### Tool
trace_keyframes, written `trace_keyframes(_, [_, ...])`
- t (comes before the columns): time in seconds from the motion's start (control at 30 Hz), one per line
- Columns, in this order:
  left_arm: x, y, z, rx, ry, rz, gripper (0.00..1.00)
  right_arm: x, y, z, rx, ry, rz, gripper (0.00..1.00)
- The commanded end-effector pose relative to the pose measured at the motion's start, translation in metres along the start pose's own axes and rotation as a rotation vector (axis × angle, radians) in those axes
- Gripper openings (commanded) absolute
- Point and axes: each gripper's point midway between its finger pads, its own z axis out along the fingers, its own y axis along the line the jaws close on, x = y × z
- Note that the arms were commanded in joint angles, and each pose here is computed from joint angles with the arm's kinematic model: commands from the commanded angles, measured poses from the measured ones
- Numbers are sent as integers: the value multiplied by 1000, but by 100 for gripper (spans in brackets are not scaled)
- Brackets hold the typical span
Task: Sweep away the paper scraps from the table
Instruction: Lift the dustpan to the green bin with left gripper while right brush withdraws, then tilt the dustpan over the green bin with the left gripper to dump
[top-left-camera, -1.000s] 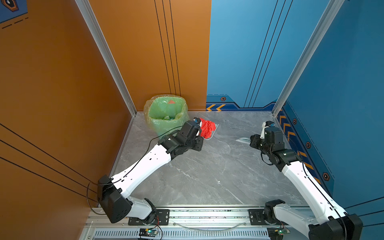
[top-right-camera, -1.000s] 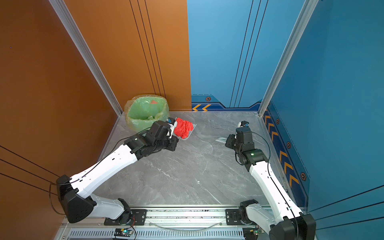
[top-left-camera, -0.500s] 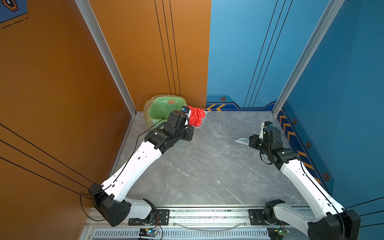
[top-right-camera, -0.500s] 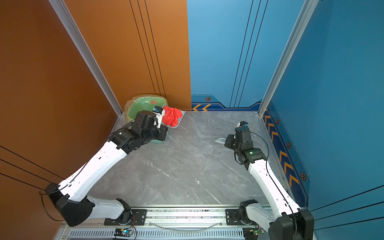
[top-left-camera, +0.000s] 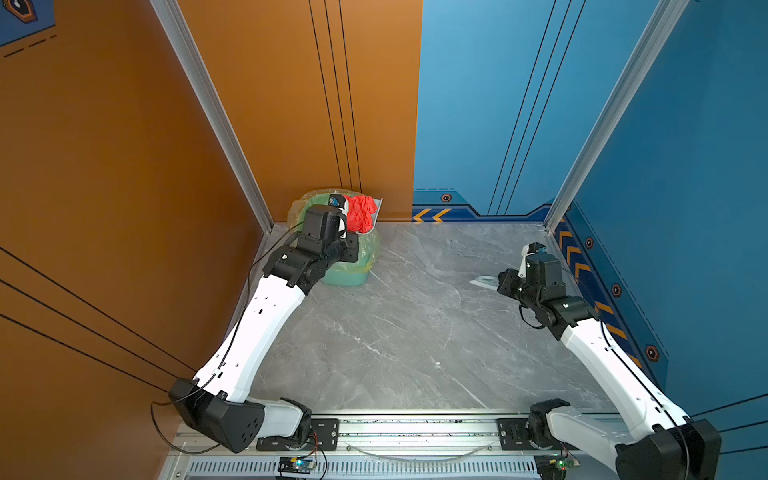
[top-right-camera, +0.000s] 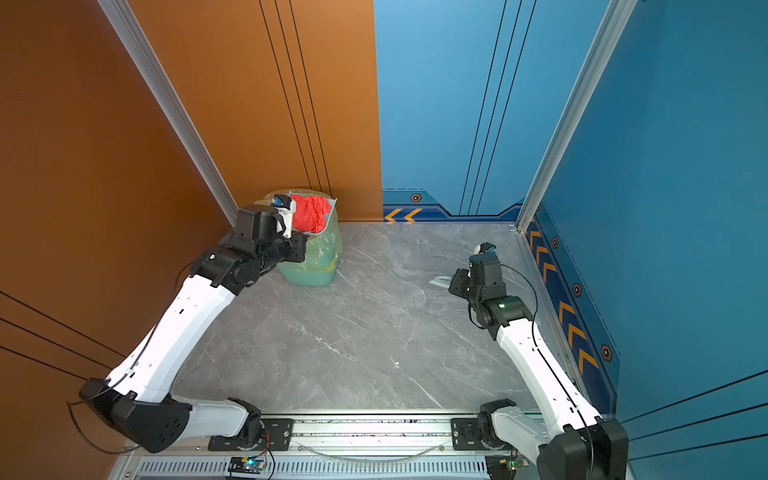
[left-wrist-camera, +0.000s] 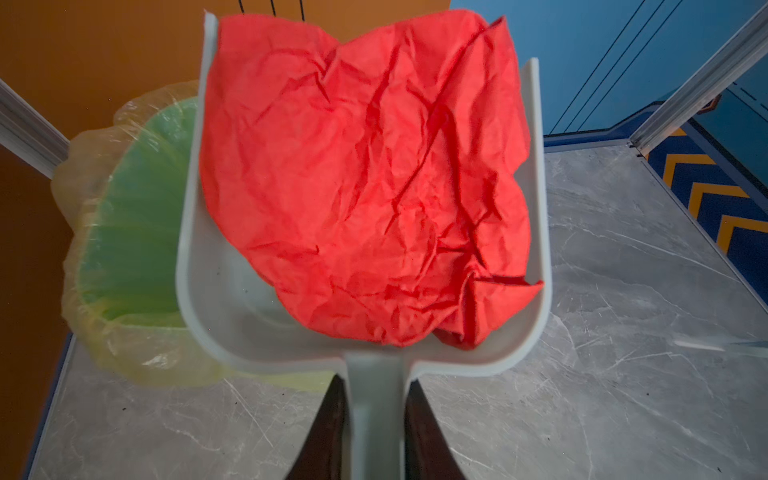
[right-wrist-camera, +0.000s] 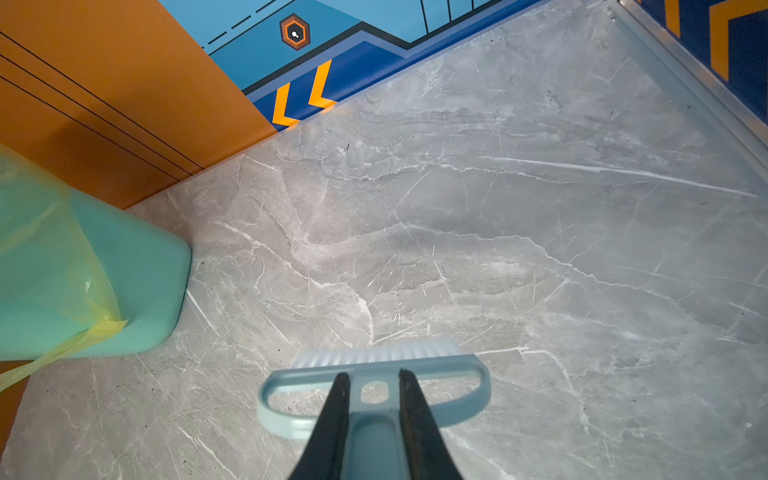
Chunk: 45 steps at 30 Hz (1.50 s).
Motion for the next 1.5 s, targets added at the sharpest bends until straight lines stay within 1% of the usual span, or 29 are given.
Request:
trace_keyframes(0.0, [-9,7,-4,6,-12,0,0,2,4,1,-14,-1,12,0])
trace_keyframes(0.33, [-15,46,4,-85,-10,-29,0,2,4,-1,-15,-6,10,0])
trace_keyframes(0.6, [-13,69,12,-177,9,11,0,4,4,0,-16,-3,9,0])
trace_keyframes(0.87, [-16,92,19,-276,28,94,0,5,2,-1,-12,-6,7,0])
trace_keyframes(1.47, [-33,107,30,-344,50,277,0,7,-3,-2,-7,-16,0,0])
